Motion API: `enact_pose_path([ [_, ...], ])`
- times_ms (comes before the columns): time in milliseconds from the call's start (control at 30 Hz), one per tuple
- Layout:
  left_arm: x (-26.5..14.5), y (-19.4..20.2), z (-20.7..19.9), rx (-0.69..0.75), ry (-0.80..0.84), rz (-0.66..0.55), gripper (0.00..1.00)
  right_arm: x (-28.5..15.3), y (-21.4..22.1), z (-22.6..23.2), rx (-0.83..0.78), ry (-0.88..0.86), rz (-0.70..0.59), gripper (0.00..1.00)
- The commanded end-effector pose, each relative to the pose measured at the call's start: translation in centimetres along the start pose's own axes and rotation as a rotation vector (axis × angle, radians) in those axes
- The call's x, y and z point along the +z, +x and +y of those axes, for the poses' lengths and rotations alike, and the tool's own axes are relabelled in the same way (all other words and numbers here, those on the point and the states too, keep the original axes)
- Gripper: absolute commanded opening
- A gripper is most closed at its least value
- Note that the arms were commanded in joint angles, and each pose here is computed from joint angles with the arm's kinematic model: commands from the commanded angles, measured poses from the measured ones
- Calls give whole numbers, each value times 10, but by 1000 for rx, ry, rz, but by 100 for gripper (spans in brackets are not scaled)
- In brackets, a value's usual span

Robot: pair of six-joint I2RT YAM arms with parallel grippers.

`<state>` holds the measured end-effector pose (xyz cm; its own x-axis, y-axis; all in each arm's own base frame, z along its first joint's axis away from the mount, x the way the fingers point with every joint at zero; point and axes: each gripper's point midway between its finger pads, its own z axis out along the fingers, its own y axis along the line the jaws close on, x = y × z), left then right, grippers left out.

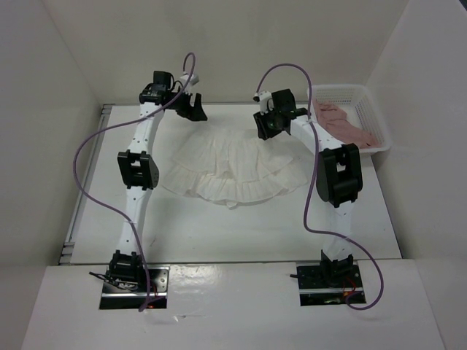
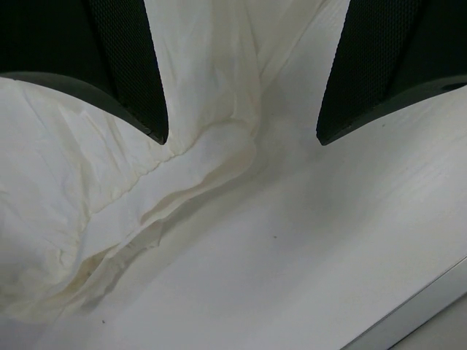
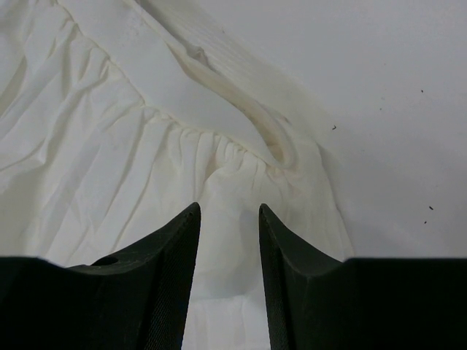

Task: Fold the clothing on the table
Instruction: Fold the skirt

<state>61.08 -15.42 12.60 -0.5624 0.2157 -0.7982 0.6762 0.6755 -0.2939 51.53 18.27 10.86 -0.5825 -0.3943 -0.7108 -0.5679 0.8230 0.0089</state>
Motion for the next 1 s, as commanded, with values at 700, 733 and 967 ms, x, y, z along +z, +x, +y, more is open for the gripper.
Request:
enact_pose_path([
  [700,18,59,-42,-80,83,211,74,-17,-27,-30,32,64,-105,44],
  [733,19,62,-39,-84,72,223,74,-17,-27,-30,32,64,-105,46],
  [967,20,53,-53,-39,60,227,74,-33,-33,-49,42,119,-143,58],
])
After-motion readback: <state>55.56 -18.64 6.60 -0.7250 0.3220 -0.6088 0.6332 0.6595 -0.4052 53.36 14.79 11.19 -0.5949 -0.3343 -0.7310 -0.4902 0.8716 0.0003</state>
